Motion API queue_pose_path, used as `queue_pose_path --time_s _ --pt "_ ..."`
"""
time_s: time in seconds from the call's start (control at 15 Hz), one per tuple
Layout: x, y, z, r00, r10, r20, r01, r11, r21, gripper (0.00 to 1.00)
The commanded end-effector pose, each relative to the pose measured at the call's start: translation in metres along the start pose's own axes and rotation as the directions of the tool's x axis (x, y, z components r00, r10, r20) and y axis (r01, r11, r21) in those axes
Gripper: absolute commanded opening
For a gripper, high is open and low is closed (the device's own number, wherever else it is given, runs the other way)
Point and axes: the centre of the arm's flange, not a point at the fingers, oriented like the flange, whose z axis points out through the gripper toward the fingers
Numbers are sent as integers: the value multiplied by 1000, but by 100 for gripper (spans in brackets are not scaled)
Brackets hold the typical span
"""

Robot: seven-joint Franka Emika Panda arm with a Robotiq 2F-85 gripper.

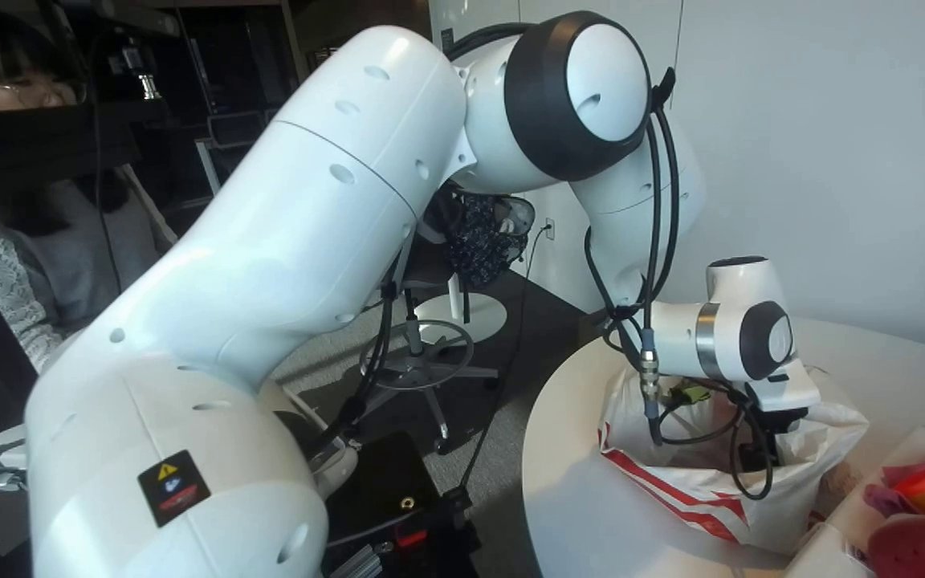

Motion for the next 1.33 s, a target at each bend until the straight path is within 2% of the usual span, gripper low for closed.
queue_pose_path --time_s 0.0,0.27,0.53,0.67,0.73,1.07,1.13,1.27 --pt "-4 3 -30 987 -59 151 54 998 38 57" --pt "-15 7 -84 937 -202 286 200 979 36 57" --pt "-8 23 -156 861 -305 407 350 936 -39 57" --pt "4 38 -196 862 -308 402 374 922 -97 57" --pt "11 46 -214 874 -297 385 369 921 -125 57" --pt "57 87 -292 907 -235 348 308 936 -172 57" --pt "63 93 -299 907 -228 354 306 935 -182 57" --pt "65 97 -304 887 -253 387 347 917 -194 57"
